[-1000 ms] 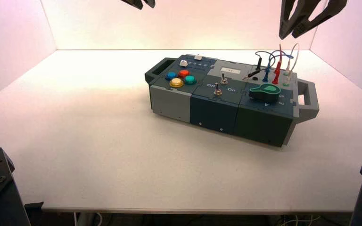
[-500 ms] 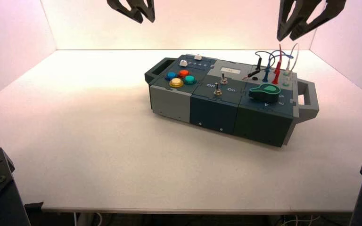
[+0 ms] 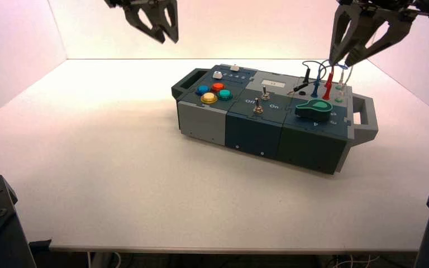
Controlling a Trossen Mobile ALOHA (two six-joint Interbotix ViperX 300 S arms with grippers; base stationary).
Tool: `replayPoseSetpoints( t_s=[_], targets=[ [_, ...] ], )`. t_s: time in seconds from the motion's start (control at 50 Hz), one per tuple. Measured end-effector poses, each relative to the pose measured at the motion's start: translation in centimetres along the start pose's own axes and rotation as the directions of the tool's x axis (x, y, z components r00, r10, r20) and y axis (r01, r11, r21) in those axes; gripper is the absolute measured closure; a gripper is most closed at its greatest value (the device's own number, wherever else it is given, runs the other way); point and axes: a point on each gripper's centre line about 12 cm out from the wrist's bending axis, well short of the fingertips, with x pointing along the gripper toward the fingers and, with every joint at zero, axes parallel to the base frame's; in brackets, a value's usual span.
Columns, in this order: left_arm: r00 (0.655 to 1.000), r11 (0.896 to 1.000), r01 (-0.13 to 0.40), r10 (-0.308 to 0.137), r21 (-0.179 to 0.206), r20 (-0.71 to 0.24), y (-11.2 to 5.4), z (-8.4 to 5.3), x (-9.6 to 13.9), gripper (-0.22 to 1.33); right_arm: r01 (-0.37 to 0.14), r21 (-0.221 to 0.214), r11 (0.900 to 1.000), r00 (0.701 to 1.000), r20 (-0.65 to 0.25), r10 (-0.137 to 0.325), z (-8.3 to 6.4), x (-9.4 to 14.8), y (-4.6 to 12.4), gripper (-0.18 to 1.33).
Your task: Insert the black wire.
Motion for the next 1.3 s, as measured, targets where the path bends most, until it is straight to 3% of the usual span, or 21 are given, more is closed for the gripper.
replayPoseSetpoints(
  t_s=[0.32, 0.68, 0.82, 0.92, 1.0, 1.02, 1.04, 1.08, 1.2, 1.24, 1.3],
  targets=[
    [0.995, 0.999, 0.031, -0.030, 0.009, -0.099, 0.8, 1.1, 3.2, 0.16, 0.032, 0.116, 0.9927, 0.998, -0.056, -0.026, -1.8, 1.0, -1.7, 0.31],
    [0.988, 0.999, 0.053, -0.052, 0.004, -0.144, 1.1, 1.8, 4.7, 0.16, 0.068, 0.187, 0.9800, 0.995, -0.078, -0.054, -2.2, 1.0, -3.4, 0.31],
    [0.987, 0.998, 0.057, -0.056, 0.004, -0.154, 1.1, 2.0, 5.1, 0.16, 0.084, 0.189, 0.9783, 0.993, -0.097, -0.067, -2.3, 1.1, -3.9, 0.34],
    [0.983, 0.998, 0.065, -0.063, 0.004, -0.171, 1.0, 2.0, 5.8, 0.17, 0.093, 0.186, 0.9782, 0.989, -0.130, -0.069, -2.5, 1.7, -4.0, 0.44],
    [0.980, 0.997, 0.072, -0.070, 0.003, -0.188, 1.0, 2.0, 6.2, 0.19, 0.101, 0.187, 0.9772, 0.984, -0.166, -0.070, -2.6, 2.4, -4.1, 0.77],
    [0.979, 0.997, 0.073, -0.070, 0.004, -0.193, 1.0, 2.0, 6.3, 0.21, 0.103, 0.187, 0.9770, 0.982, -0.174, -0.070, -2.7, 2.6, -4.1, 0.90],
    [0.978, 0.997, 0.076, -0.074, 0.004, -0.195, 0.9, 2.0, 6.3, 0.23, 0.103, 0.187, 0.9769, 0.982, -0.175, -0.070, -2.7, 2.6, -4.1, 0.93],
    [0.977, 0.997, 0.079, -0.077, 0.006, -0.200, 0.8, 2.1, 6.5, 0.30, 0.108, 0.187, 0.9764, 0.978, -0.195, -0.071, -2.7, 3.0, -4.2, 1.19],
    [0.976, 0.996, 0.089, -0.082, 0.027, -0.202, 0.5, 2.7, 6.8, 0.62, 0.113, 0.183, 0.9765, 0.973, -0.219, -0.072, -2.5, 3.7, -4.3, 1.29],
    [0.976, 0.995, 0.093, -0.084, 0.038, -0.203, 0.3, 3.0, 7.0, 0.93, 0.115, 0.182, 0.9766, 0.972, -0.225, -0.072, -2.5, 3.9, -4.3, 1.28],
    [0.974, 0.994, 0.098, -0.087, 0.043, -0.208, 0.3, 3.2, 7.3, 1.08, 0.115, 0.184, 0.9763, 0.972, -0.223, -0.072, -2.4, 3.9, -4.3, 1.28]
  ],
)
